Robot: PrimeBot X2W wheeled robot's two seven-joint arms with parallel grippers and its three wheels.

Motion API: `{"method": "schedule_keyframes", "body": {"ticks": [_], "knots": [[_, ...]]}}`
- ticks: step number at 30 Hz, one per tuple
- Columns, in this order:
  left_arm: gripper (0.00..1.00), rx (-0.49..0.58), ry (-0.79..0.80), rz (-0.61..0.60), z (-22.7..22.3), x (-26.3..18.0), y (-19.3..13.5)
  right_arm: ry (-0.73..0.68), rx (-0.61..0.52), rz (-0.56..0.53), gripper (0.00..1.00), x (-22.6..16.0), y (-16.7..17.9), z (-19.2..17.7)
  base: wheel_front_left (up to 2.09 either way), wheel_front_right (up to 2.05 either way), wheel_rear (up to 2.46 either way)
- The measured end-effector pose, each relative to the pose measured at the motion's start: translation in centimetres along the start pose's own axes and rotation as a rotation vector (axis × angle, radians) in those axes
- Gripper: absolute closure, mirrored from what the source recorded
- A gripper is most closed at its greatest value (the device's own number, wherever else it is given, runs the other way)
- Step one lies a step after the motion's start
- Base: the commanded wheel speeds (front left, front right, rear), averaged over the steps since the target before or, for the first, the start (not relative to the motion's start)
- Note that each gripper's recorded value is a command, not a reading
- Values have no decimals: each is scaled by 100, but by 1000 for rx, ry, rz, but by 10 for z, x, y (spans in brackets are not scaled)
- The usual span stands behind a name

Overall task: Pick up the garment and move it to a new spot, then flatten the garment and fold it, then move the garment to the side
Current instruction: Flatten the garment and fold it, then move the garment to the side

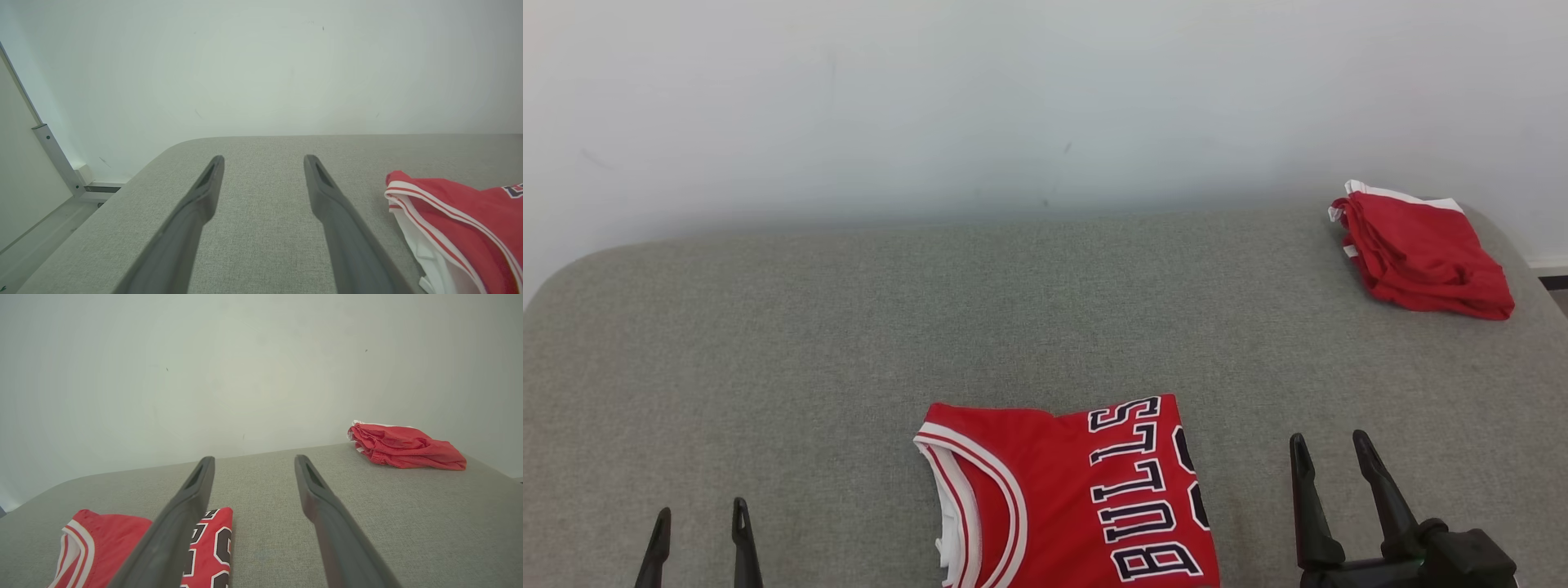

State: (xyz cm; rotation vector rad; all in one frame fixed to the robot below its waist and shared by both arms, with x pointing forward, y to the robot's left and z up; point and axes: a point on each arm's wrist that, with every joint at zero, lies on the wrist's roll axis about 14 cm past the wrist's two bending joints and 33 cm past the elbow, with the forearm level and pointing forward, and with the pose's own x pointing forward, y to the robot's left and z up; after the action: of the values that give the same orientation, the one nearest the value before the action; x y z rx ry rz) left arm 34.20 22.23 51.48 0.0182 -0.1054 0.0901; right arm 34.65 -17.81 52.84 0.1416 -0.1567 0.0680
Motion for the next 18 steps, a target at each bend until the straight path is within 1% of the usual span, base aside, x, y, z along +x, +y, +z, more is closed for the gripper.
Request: {"method": "schedule_keyframes", "body": {"ticks": [3,5,10,18], "knots": [[0,10,3,-2,-1,-1,0,1,-14,-1,0,-3,-1,0,0,0,0],[0,22,16,-10,-5,-4,-2,5,-43,4,0,-6,0,0,0,0,0],[0,61,33,-60,-11,-7,-14,8,-74,6,0,-11,-1,1,0,0,0],[0,57,26,-69,-8,-10,-15,11,-89,19,0,-14,3,0,0,0,0]]}}
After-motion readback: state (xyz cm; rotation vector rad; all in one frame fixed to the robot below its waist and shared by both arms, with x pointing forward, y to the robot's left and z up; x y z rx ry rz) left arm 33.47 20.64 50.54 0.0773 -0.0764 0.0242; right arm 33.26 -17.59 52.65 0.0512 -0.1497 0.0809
